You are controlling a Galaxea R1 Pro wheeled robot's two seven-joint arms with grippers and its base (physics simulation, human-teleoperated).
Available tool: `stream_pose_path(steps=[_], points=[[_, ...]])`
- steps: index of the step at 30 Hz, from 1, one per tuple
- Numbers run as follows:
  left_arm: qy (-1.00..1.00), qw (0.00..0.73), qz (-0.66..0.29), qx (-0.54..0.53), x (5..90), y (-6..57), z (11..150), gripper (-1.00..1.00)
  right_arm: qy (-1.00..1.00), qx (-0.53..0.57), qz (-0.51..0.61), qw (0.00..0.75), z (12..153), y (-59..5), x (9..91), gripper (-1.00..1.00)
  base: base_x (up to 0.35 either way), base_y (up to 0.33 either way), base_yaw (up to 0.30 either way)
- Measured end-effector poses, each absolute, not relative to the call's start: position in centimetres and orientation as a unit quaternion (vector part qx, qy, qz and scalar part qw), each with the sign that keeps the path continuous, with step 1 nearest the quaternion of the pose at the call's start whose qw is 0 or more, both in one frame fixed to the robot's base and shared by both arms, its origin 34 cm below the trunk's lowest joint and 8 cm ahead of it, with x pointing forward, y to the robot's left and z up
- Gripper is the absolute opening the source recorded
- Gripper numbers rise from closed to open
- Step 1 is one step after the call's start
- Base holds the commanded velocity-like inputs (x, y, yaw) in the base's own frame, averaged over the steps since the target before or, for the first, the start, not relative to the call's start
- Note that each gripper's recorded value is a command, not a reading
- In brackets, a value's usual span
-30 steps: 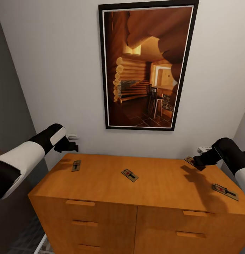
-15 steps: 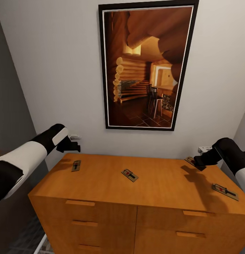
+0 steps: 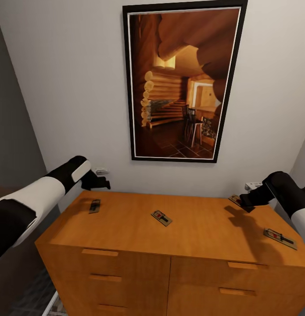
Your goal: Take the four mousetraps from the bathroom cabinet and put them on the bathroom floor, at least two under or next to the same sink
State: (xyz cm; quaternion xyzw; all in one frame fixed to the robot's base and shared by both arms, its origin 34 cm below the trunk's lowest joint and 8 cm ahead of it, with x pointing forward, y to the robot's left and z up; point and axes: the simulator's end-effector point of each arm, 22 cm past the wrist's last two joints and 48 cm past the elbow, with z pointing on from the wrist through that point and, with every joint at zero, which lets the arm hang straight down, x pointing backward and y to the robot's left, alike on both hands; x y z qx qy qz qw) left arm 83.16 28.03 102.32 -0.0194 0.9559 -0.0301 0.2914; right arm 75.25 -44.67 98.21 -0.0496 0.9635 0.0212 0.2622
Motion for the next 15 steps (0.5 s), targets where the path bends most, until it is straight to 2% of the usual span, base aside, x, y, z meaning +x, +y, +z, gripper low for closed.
stream_pose_path(steps=[15], points=[[0.958, 0.283, -0.017, -0.044, 82.8, 30.5, 100.7, 1.00, 0.962, -0.067, 0.037, 0.263, 97.8, -41.5, 76.0, -1.00, 0.000, 0.000, 0.000]])
